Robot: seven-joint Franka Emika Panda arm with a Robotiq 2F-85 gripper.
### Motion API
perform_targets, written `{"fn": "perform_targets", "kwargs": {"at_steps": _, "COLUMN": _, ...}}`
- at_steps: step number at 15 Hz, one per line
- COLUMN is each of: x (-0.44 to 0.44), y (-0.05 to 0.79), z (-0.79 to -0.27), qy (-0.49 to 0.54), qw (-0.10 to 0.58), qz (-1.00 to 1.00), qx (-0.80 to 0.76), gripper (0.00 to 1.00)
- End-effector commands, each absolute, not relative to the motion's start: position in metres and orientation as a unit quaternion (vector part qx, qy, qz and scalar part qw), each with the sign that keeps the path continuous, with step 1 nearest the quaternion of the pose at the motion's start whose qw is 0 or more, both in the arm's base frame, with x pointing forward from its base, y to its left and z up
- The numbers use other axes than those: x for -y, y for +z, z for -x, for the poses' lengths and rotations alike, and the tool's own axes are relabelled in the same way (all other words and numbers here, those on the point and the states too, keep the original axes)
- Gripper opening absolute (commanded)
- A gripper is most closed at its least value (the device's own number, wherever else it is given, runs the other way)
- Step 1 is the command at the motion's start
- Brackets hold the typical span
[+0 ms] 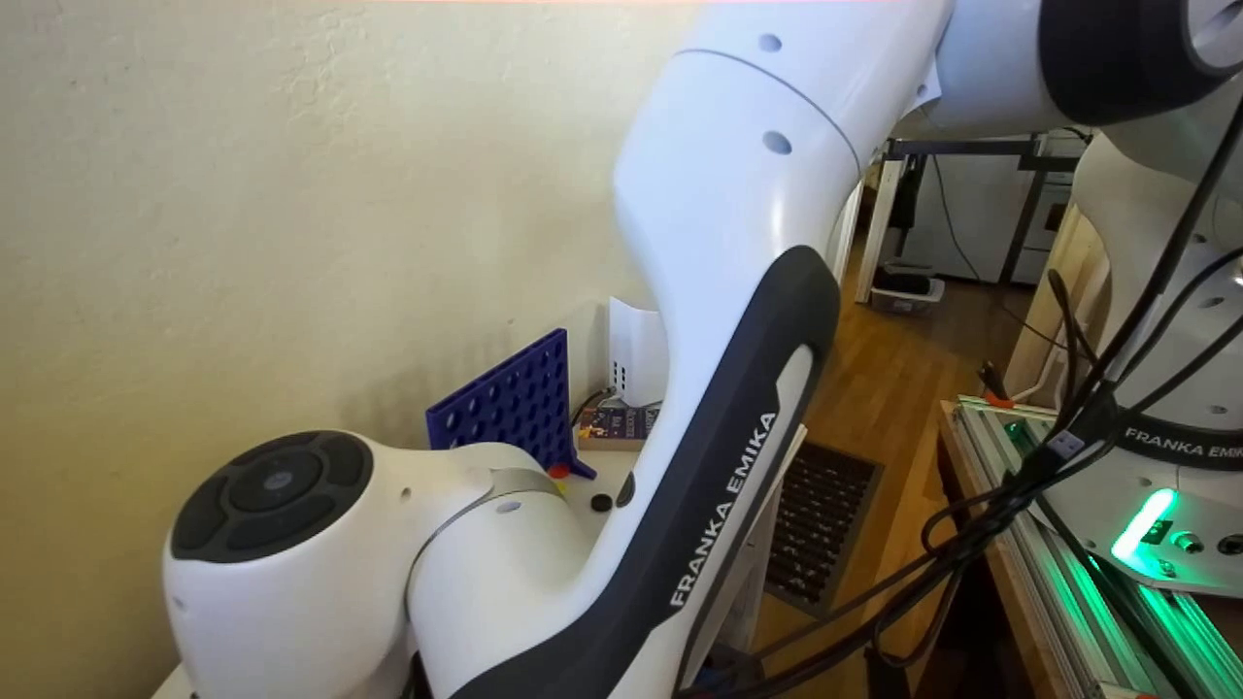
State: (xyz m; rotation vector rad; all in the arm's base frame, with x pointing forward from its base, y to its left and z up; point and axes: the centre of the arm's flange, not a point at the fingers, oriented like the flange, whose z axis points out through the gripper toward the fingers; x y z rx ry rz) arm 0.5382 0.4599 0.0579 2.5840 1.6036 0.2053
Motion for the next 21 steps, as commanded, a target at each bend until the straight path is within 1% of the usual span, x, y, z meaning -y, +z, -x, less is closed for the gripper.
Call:
{"fn": "perform_targets", "kwargs": {"at_steps": 1, "x": -0.464, "y": 0.048, "z": -0.543, "qy": 0.075, "qw": 0.066, "qz": -0.847, "qx": -0.523, "gripper": 0.00}}
{"fn": "perform_targets", "kwargs": {"at_steps": 13, "x": -0.465, "y": 0.037, "z": -0.546, "qy": 0.074, "qw": 0.055, "qz": -0.845, "qx": -0.527, "gripper": 0.00}}
{"fn": "perform_targets", "kwargs": {"at_steps": 21, "x": -0.464, "y": 0.036, "z": -0.533, "qy": 0.040, "qw": 0.037, "qz": -0.837, "qx": -0.545, "gripper": 0.00}}
